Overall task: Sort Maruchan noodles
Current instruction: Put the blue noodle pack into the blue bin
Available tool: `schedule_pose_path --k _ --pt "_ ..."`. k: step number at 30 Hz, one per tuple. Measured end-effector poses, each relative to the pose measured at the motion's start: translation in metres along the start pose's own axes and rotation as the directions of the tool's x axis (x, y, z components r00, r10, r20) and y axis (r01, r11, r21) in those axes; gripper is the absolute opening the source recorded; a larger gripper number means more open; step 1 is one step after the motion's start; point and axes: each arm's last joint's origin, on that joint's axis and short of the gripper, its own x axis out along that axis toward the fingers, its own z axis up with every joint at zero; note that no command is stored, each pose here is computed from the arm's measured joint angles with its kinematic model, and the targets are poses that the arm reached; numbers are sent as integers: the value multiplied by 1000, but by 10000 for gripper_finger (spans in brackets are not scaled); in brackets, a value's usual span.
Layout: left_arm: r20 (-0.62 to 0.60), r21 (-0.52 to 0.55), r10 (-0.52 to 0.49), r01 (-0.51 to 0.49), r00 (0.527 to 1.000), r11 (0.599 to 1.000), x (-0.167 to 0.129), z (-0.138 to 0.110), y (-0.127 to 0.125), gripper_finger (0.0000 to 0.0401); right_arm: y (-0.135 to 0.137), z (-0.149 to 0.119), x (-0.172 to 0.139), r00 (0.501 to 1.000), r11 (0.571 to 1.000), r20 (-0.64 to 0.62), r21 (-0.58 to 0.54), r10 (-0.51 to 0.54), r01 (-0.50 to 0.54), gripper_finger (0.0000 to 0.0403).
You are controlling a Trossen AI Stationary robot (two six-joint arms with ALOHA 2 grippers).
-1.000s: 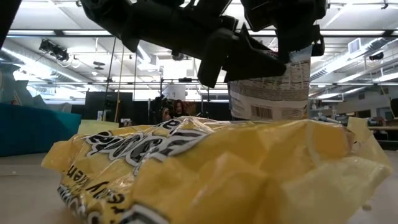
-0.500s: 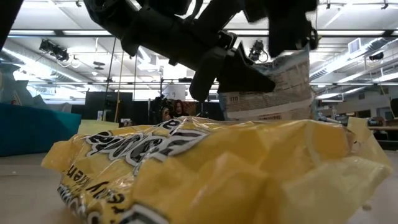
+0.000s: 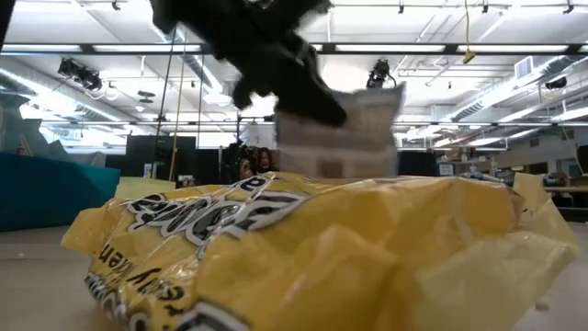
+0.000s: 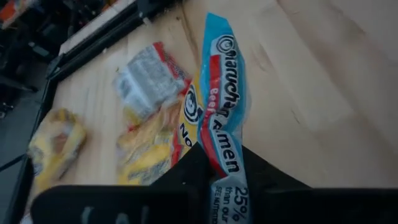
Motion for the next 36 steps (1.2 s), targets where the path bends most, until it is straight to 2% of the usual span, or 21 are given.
schedule_pose_path --k 3,6,9,11,16,19,23,28,36 --pt "-17 5 -16 16 1000 1000 -29 7 15 46 2 -15 3 1000 1000 2 -9 -21 21 63" --pt "-63 -31 -77 75 995 997 -69 8 34 45 4 -26 15 999 999 -21 -26 -44 44 63" --pt "-159 -132 -178 157 971 979 -114 -2 50 45 6 -38 31 995 995 -57 -63 -86 82 63" --pt "-237 -229 -222 168 946 959 -144 -13 59 45 7 -44 41 990 991 -86 -88 -113 105 63" --pt "-417 -476 -268 42 869 878 -211 -45 72 45 12 -58 63 979 972 -121 -189 -165 141 63" --pt "-454 -556 -246 -57 856 829 -239 -57 76 45 16 -63 74 979 963 -120 -236 -164 132 63" --pt "-484 -581 -178 -163 857 798 -263 -68 81 45 22 -67 83 981 953 -116 -281 -156 118 63" --pt "-380 -606 -166 -109 910 788 -270 -82 73 45 26 -71 83 983 951 -128 -297 -135 92 63" --pt "-410 -602 -188 -110 892 791 -264 -137 46 45 31 -77 76 985 957 -136 -283 -110 68 63"
